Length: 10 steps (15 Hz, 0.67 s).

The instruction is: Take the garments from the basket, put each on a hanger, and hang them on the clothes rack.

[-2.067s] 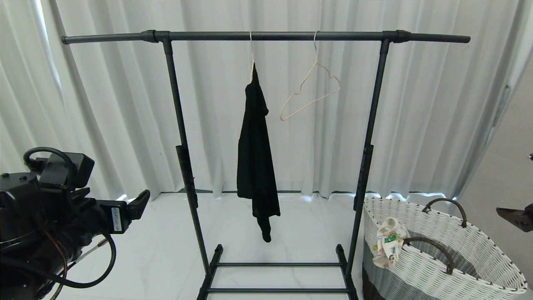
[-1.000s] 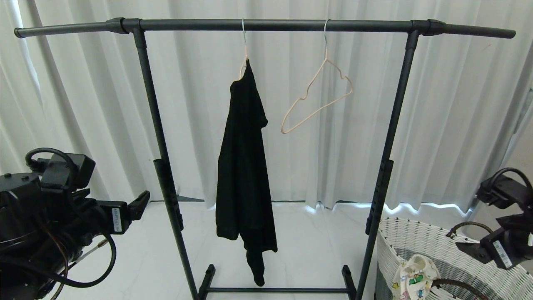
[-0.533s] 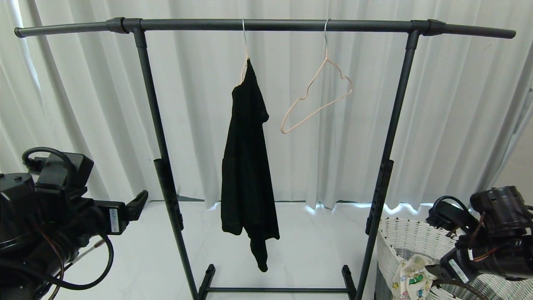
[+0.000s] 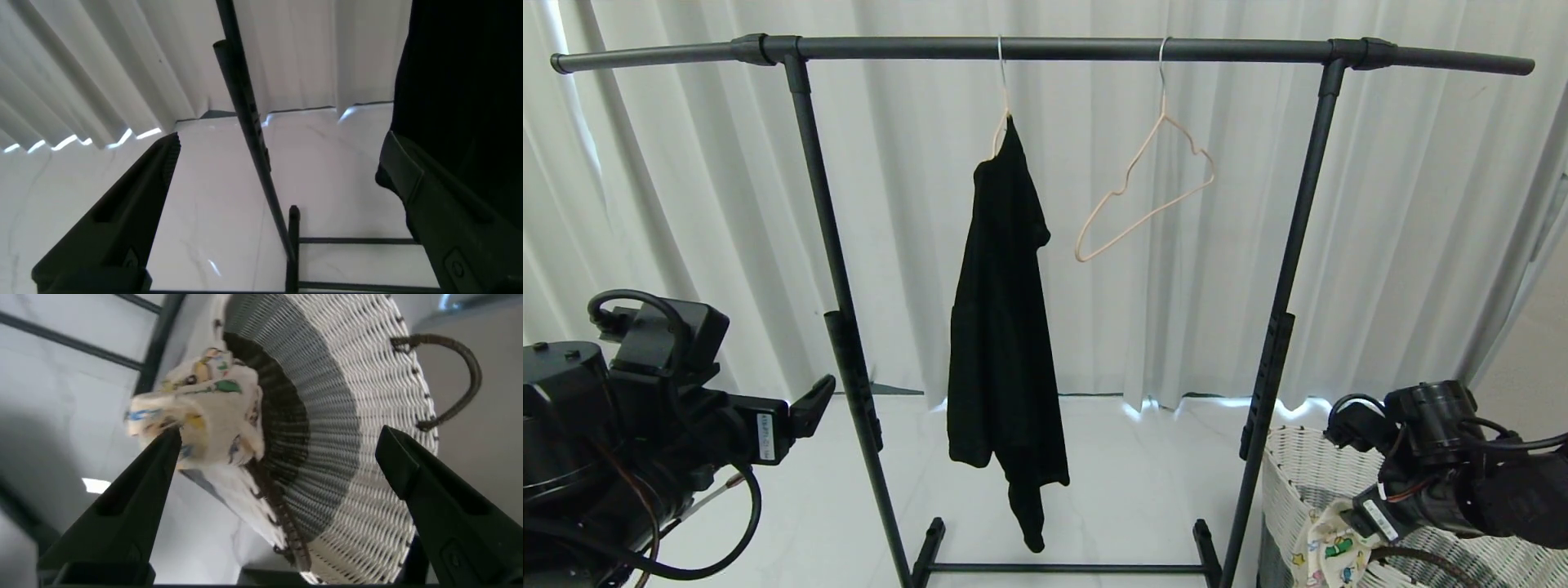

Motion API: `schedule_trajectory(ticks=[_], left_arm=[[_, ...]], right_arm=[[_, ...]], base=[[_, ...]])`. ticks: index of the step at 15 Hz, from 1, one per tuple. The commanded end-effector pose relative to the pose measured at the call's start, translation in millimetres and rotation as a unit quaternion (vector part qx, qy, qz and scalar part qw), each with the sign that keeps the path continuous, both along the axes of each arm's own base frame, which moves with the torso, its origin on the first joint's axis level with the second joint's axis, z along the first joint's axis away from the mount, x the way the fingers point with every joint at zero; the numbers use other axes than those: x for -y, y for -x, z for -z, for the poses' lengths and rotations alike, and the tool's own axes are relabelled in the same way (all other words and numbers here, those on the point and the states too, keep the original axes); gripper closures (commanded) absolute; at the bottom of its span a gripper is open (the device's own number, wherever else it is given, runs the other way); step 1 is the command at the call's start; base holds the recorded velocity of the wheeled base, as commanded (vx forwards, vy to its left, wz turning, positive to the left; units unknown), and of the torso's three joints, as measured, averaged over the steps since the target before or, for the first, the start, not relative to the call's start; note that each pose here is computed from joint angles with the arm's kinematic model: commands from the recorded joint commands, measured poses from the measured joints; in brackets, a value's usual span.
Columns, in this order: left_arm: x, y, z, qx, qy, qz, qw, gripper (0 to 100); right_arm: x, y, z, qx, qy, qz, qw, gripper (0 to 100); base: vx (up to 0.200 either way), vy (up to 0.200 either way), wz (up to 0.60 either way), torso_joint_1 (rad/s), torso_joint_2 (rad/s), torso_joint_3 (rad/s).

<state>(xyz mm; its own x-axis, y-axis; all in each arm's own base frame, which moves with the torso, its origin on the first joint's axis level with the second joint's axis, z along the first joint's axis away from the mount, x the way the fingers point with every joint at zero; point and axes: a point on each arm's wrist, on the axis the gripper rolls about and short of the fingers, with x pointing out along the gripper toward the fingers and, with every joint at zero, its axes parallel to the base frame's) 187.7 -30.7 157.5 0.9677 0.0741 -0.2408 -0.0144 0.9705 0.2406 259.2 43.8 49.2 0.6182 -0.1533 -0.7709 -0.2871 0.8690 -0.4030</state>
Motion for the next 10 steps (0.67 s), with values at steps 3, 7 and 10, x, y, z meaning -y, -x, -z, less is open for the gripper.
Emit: schedule_trajectory(ticks=[3,7,10], left_arm=[[0,0,2,-0.004,-0.001,0.000,1.0000,0],[0,-1,3,-0.007,0.000,0.000,1.0000,0],[0,-1,4,-0.009,-0.001,0.000,1.0000,0]], right_arm=[[0,-6,19,-0.028,0.014,0.006,0.9995,0],[-1,-13,21,-0.007,0.019,0.011,0.9997,100],[-9,-17,-1,0.038,0.010,0.011,0.9992,100]], base=[[0.000,0.000,0.00,0.000,0.00,0.000],[0.000,0.000,0.00,0.000,0.00,0.000],[0.000,0.000,0.00,0.000,0.00,0.000]])
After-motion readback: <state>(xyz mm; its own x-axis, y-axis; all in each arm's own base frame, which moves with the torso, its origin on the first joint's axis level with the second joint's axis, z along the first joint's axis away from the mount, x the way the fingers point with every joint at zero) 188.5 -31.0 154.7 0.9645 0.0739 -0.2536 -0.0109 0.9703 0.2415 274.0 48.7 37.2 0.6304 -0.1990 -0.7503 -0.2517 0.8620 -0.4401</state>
